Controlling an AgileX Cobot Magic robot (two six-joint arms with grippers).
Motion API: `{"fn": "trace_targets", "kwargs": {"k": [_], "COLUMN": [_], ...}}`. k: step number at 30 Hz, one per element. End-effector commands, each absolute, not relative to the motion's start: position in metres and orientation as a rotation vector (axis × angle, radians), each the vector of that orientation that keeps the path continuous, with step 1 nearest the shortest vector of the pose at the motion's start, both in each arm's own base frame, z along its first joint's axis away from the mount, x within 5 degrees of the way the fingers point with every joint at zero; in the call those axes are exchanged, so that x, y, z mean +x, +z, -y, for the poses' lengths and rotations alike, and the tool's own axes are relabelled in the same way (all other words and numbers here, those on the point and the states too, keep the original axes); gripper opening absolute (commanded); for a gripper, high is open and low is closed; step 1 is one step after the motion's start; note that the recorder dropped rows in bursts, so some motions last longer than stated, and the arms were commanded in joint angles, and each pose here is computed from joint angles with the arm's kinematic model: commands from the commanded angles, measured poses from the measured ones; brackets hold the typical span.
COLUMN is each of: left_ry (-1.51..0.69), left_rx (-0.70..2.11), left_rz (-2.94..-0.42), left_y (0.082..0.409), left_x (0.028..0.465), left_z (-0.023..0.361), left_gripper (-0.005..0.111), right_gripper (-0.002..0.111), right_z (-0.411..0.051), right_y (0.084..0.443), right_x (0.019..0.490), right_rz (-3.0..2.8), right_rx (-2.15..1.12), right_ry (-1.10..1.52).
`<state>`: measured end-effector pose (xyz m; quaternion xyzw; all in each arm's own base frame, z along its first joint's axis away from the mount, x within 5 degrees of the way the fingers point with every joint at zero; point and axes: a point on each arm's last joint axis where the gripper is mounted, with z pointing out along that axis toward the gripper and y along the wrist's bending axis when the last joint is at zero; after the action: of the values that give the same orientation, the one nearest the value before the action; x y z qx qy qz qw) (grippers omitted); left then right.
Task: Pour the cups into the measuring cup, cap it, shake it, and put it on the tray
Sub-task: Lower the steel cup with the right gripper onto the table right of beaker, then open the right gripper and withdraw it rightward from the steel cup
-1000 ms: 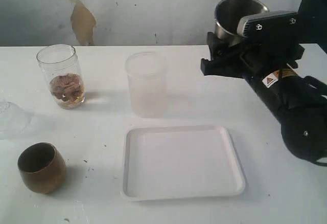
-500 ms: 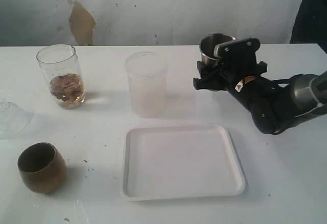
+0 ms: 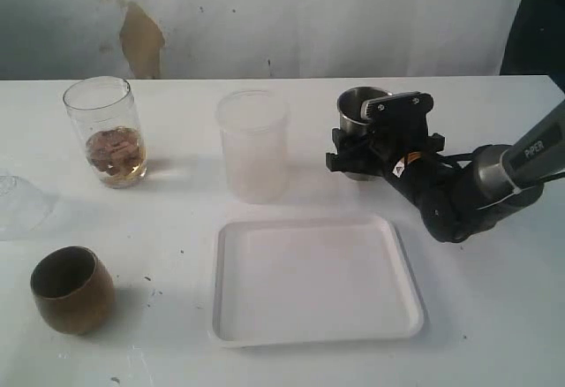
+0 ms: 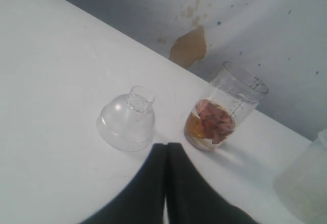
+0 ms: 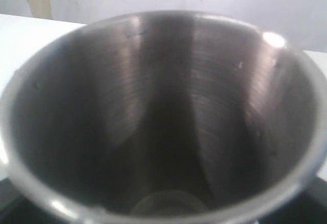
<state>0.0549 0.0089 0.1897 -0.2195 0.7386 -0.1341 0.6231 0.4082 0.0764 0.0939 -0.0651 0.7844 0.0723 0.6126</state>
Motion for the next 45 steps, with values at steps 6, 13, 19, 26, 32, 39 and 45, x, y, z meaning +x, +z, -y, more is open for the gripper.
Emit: {"fn": "trace_targets", "kwargs": {"k": [6,13,19,26,32,39,45], "left_ry": [-0.31,-0.31,-0.31,-0.31,-0.31,-0.31,-0.31], "left_rx": [-0.493,-0.493,-0.493,-0.493,-0.493,-0.493,-0.493], "left_rz": [-1.691,-1.691,-1.691,-1.691,-1.691,-1.691,-1.691], "left_y": [0.189,0.189,0.189,0.189,0.189,0.189,0.189], "left_x": [0.055,0.055,0.055,0.055,0.055,0.055,0.055], "left_z": [-0.009,-0.009,-0.009,-0.009,-0.009,-0.009,-0.009], "left_gripper": [0.0,0.0,0.0,0.0,0.0,0.0,0.0], "right_gripper": [0.081,0.088,0.088,0.088,0.058,0.0,0.0], "right_z": [-0.075,-0.073,-0.072,-0.066,-0.059,-0.046,-0.031], "right_y": [0.103,0.121,0.132,0.145,0.157,0.174,0.189], "right_x": [0.409,0.406,0.398,0.363,0.327,0.254,0.174], "right_rz": [-1.822,-1.903,-2.036,-2.078,-2.14,-2.185,-2.034], "right_rx": [-0.135,-0.112,-0.124,-0.127,-0.106,-0.097,-0.09], "right_ry": [0.168,0.158,0.148,0.144,0.152,0.153,0.17]}}
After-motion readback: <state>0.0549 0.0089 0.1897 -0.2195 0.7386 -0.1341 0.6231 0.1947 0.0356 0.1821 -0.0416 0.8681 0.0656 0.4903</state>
